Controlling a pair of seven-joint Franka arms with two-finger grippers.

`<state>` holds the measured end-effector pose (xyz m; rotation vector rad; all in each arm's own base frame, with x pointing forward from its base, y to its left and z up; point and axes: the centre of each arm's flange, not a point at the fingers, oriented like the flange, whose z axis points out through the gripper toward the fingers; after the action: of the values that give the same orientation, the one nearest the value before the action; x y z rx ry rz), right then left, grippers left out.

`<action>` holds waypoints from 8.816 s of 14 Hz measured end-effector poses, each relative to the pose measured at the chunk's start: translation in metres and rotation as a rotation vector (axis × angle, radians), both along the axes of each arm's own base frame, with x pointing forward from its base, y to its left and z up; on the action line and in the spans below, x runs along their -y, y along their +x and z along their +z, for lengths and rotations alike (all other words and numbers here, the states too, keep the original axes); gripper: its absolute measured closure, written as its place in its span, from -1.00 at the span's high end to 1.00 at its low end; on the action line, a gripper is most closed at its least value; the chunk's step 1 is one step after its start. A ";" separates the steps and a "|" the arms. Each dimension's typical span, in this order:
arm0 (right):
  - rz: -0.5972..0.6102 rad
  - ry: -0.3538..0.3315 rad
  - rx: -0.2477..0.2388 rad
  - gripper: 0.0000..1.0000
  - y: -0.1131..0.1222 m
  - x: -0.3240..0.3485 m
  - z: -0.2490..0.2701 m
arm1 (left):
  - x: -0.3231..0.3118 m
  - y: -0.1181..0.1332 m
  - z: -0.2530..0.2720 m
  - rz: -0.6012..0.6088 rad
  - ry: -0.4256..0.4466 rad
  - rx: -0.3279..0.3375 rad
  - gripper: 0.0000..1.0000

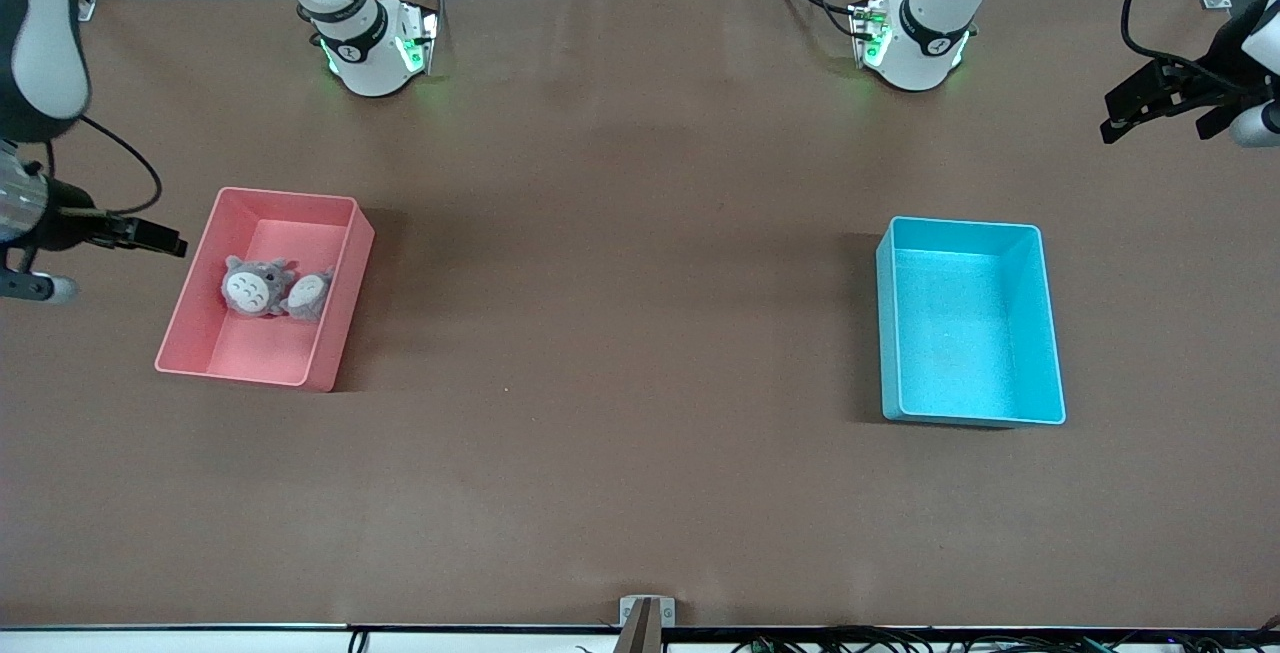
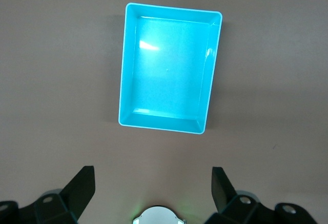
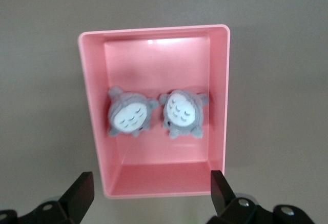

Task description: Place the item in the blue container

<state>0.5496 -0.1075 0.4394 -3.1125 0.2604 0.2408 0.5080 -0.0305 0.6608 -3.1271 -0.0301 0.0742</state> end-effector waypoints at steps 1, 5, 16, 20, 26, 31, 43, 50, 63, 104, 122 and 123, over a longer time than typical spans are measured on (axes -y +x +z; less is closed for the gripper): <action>-0.012 -0.002 0.012 1.00 -0.007 0.006 -0.029 | 0.000 0.001 -0.002 0.000 0.000 -0.001 1.00; -0.047 -0.013 0.052 1.00 -0.038 0.020 -0.123 | 0.000 0.003 -0.002 -0.001 -0.001 0.004 1.00; -0.077 -0.012 0.007 0.94 -0.043 0.035 -0.206 | 0.000 0.005 -0.006 0.000 -0.001 0.000 1.00; -0.078 -0.011 0.002 0.89 -0.043 0.035 -0.209 | 0.000 0.005 -0.008 0.000 0.000 -0.004 1.00; -0.079 -0.012 0.001 0.82 -0.043 0.035 -0.218 | 0.000 0.005 -0.011 0.000 0.000 -0.011 1.00; -0.080 -0.013 0.004 0.67 -0.042 0.035 -0.217 | 0.000 0.005 -0.012 0.000 0.000 -0.013 1.00; -0.081 -0.013 0.004 -0.43 -0.041 0.035 -0.217 | 0.034 0.014 -0.023 -0.061 -0.006 0.009 1.00; -0.081 -0.013 0.005 -0.70 -0.040 0.035 -0.217 | 0.125 0.046 -0.084 -0.180 -0.033 0.007 1.00; -0.218 0.036 -0.140 -0.70 0.029 -0.085 -0.029 | 0.130 0.053 -0.117 -0.179 -0.036 -0.018 1.00; -0.542 -0.057 0.139 1.00 0.037 -0.487 -0.076 | 0.253 -0.002 -0.160 0.161 0.007 -0.057 1.00; -0.302 0.098 0.084 1.00 0.015 -0.027 -0.154 | 0.372 -0.020 -0.249 0.602 -0.087 -0.029 1.00; -0.313 0.112 0.077 1.00 0.006 -0.028 -0.174 | 0.384 -0.023 -0.261 0.650 -0.083 -0.015 1.00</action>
<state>0.5552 -0.0800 0.2653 -2.9064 0.6967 0.1249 0.4851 -0.4146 0.3999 -3.0453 -1.0569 0.1040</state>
